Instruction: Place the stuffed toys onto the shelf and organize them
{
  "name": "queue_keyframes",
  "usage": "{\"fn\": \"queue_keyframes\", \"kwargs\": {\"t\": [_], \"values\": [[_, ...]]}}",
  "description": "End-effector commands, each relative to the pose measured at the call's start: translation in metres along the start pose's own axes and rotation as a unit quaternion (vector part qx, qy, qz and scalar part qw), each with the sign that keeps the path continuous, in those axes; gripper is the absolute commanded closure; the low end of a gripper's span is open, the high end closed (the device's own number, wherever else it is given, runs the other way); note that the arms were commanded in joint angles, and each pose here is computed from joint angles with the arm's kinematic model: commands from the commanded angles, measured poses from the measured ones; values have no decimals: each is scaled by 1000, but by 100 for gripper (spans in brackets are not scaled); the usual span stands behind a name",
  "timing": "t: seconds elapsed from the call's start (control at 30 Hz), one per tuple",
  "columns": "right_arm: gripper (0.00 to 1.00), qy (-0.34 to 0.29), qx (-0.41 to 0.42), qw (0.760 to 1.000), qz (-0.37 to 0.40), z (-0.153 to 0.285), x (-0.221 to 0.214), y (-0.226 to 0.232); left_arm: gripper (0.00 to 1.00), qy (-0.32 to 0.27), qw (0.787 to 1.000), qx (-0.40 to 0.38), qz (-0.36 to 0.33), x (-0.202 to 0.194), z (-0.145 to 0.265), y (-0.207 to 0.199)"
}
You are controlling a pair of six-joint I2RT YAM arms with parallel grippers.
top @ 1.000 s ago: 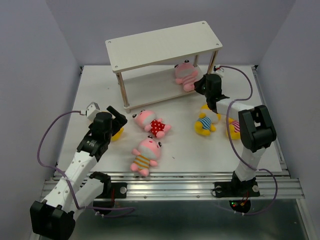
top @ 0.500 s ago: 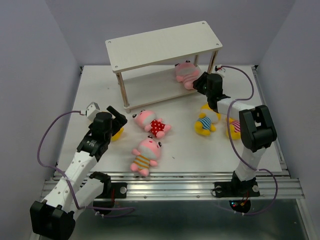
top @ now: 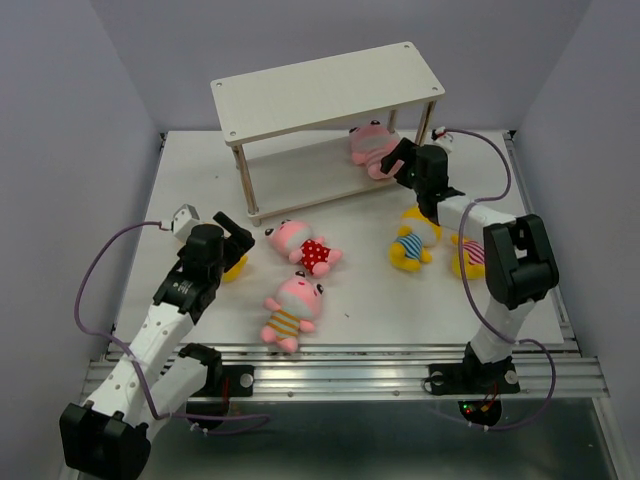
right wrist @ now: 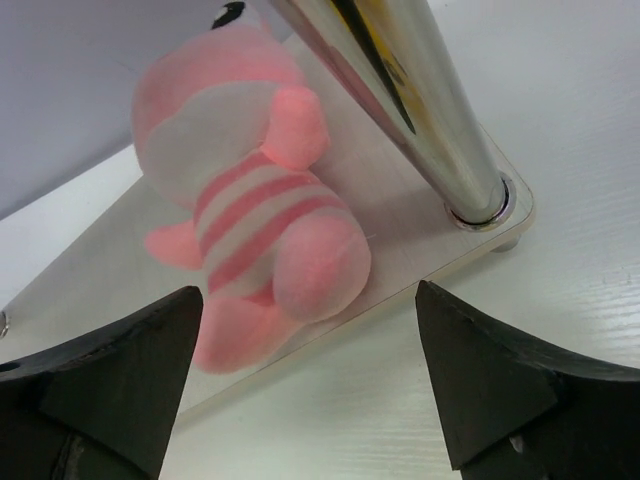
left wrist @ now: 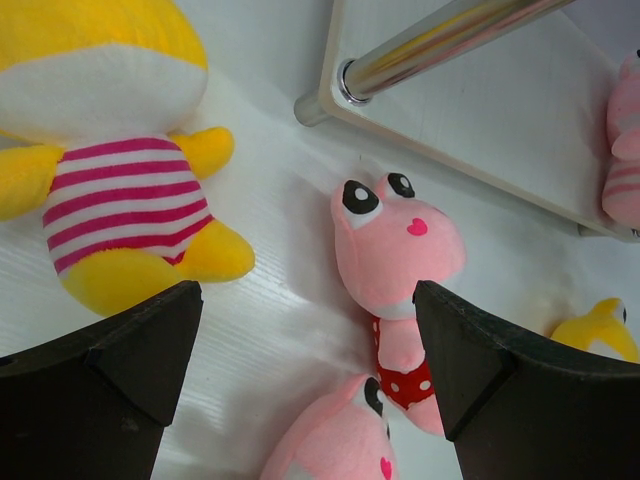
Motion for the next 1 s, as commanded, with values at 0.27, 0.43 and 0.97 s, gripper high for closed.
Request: {"fn": "queue_keyframes", "kwargs": {"t": [0.27, 0.43, 0.97], "values": [[0, -10, 24, 1000, 12, 86, 34, 6, 1, 18, 1000, -18, 1, 0, 14, -1], [0, 75, 77, 993, 39, 133, 7, 15, 1, 42, 999, -31, 3, -10, 16, 3], [0, 275, 295, 896, 188, 163, -121, 70, 1, 101, 992, -73, 1, -29, 14, 0]]}}
Point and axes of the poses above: each gripper's point midway between its finger pads, its own z axis back along the fingers, its own y axis along the line the jaws close on, x = y × z, the point moved 7 cm from there along z, back along the fingers, and after that the axes turned 2 degrees about z, right-handed, at the moved point
